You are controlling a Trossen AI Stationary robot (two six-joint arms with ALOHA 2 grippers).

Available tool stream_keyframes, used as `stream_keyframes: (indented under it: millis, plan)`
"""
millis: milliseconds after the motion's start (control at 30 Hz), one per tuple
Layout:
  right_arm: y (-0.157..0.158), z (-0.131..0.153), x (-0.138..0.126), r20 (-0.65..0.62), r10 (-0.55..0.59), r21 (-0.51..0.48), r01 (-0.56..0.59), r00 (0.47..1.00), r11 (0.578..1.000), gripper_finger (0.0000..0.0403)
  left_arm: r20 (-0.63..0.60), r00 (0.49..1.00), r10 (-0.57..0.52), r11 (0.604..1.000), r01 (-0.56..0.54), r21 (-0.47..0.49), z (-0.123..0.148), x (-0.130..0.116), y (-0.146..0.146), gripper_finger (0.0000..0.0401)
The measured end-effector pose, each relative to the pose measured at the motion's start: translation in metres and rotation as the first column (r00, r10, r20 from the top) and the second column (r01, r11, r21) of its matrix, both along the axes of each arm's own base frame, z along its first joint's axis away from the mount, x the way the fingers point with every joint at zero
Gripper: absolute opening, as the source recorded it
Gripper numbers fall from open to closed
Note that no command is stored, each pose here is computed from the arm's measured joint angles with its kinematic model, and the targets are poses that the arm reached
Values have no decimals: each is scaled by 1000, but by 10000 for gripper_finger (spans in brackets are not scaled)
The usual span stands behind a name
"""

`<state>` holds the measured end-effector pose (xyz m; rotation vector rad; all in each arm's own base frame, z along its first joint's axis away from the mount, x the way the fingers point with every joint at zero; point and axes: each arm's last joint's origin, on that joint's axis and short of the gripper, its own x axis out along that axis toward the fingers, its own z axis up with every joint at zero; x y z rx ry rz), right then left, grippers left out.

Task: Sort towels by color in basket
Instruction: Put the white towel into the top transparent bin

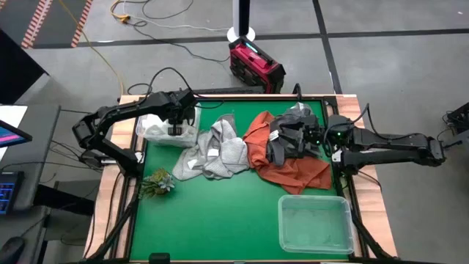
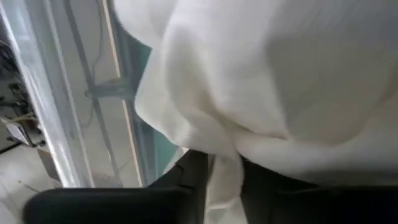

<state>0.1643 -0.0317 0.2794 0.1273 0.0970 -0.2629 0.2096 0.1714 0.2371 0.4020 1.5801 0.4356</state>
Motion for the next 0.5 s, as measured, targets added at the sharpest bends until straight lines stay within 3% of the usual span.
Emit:
stream_keyframes:
  millis: [267,500]
  plan:
    - [3,0,1,-4,19,-15,-19,1000,1000,223,41,999,-22,999,23,-36,0,2,-1,177]
    - [-3,0,-1,-5,-14,-18,14,1000,1000,223,30,995,91,996,-91,10,21,1,0,196]
